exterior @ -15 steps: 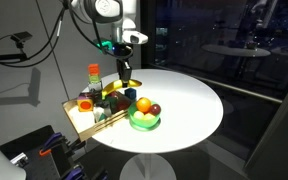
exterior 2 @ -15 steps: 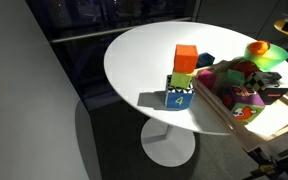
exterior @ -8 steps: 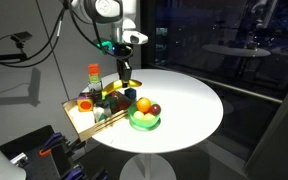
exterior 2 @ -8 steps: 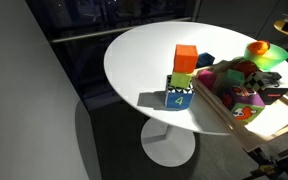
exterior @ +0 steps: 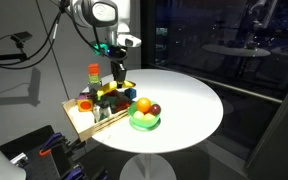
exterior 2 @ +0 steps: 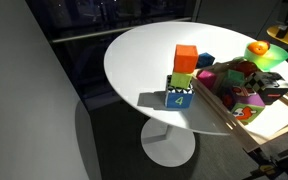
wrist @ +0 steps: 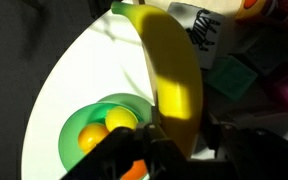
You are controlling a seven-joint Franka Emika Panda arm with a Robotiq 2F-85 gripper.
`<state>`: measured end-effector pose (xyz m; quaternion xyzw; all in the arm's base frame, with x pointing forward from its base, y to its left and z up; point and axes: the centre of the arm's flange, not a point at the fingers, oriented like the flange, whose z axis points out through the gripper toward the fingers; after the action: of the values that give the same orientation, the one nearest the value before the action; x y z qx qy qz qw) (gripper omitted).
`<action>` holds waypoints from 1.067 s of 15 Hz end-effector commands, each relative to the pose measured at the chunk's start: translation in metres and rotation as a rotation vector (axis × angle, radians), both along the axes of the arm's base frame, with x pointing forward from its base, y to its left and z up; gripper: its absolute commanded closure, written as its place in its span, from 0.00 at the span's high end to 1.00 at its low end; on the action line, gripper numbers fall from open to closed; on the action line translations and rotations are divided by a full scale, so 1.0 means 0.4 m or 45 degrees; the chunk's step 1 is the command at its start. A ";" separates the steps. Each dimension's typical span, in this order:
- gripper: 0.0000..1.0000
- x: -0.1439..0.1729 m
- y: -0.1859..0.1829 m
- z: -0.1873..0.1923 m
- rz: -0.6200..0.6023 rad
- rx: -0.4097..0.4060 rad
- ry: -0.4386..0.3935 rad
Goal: Put the banana in the wooden crate
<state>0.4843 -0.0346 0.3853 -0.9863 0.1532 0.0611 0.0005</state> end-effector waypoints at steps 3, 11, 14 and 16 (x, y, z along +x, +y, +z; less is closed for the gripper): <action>0.17 -0.056 0.080 -0.022 0.095 -0.025 -0.015; 0.17 -0.135 0.173 -0.076 0.212 -0.062 -0.044; 0.68 -0.153 0.186 -0.088 0.236 -0.081 -0.037; 0.81 -0.160 0.186 -0.090 0.243 -0.087 -0.030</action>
<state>0.4316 0.0394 0.3441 -0.9961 0.0627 0.0570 -0.0250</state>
